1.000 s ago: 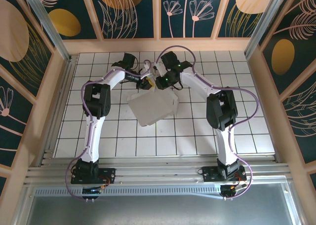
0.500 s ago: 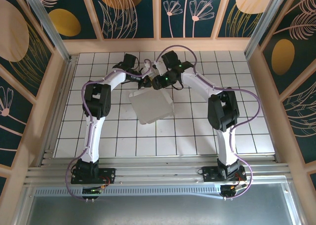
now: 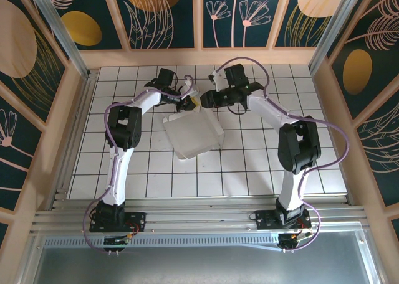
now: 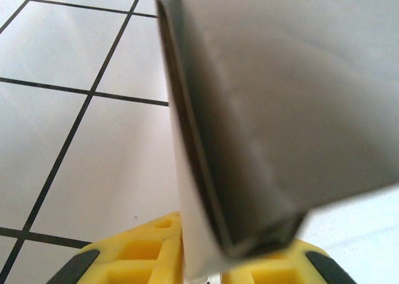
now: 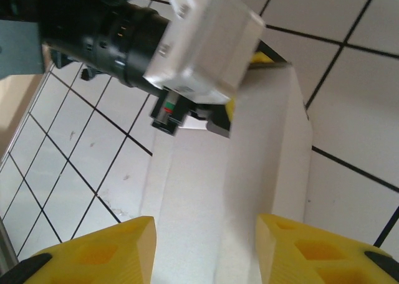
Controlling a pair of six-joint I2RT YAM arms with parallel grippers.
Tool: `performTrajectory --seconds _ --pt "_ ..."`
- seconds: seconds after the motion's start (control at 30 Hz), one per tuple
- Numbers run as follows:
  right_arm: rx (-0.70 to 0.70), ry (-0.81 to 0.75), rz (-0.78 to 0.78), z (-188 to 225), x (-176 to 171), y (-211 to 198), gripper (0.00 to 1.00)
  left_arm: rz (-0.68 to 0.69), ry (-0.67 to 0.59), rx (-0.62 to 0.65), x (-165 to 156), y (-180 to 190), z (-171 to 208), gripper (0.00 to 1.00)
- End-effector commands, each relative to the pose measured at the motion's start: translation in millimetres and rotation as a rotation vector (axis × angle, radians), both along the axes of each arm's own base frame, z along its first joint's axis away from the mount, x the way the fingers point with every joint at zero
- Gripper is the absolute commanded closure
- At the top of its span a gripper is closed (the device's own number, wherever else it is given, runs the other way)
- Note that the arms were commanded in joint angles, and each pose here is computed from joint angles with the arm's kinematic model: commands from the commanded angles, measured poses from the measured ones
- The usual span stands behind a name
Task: Fold the paper box
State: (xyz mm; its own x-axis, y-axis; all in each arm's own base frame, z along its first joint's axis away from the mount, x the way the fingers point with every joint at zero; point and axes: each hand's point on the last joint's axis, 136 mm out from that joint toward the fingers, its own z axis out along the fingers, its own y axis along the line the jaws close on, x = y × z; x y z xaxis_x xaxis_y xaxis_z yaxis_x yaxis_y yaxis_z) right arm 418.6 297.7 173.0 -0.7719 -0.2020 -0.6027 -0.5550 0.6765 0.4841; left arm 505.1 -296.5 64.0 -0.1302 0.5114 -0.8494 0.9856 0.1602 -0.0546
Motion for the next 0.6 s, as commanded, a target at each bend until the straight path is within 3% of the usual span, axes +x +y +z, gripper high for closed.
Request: performTrajectory --seconds 0.0,0.17,0.4,0.5,0.57 --pt "0.017 -0.002 -0.035 0.5 3.6 -6.9 0.52 -0.007 -0.02 -0.032 -1.3 -5.8 18.1 0.81" --pt "0.008 0.044 -0.038 -18.7 3.2 -8.8 0.59 0.016 -0.023 -0.052 4.1 -8.1 21.6 0.84" --pt "0.039 0.047 -0.018 -21.9 0.4 0.4 0.69 0.093 -0.045 -0.092 18.7 -14.7 28.5 0.99" --pt "0.028 0.046 -0.023 -25.3 2.5 -0.8 0.71 0.11 -0.066 -0.084 22.7 -17.4 27.9 1.0" --pt "0.025 0.047 -0.023 -27.1 2.8 -1.1 0.72 0.11 -0.071 -0.084 22.8 -18.8 28.4 0.9"
